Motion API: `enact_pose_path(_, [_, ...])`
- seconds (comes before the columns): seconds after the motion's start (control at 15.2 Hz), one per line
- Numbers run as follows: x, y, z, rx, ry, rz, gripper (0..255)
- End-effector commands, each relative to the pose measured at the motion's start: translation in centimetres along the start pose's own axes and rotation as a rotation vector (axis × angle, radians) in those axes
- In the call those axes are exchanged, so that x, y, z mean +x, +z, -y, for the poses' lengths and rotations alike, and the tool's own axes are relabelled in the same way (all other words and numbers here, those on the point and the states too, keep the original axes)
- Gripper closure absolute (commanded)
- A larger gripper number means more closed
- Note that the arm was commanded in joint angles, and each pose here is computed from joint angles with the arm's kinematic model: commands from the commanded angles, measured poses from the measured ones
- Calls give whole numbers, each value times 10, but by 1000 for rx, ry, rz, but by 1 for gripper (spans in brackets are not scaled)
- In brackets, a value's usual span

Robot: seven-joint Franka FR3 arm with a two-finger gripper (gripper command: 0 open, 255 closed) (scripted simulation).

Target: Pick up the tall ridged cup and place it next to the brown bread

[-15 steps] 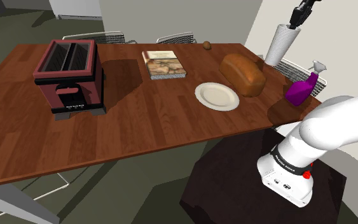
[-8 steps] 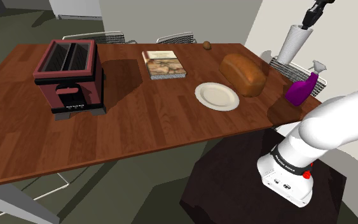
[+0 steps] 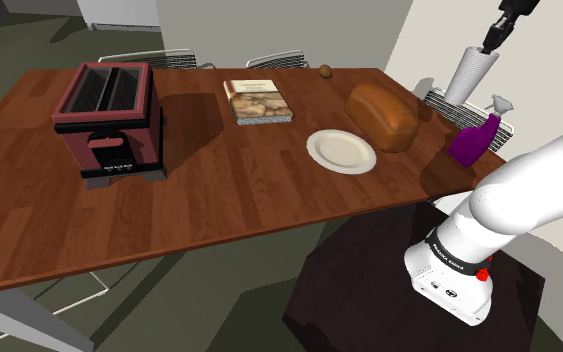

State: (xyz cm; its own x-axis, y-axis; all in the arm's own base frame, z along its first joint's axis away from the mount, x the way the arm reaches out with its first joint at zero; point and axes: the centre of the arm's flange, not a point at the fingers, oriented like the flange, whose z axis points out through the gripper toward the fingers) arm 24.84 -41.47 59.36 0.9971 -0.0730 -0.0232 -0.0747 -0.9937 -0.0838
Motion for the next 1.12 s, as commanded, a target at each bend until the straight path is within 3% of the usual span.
enact_pose_path(0.0, [0,10,-2,0,0,0,255])
enact_pose_path(1.06, [2,94,-9,0,0,0,255])
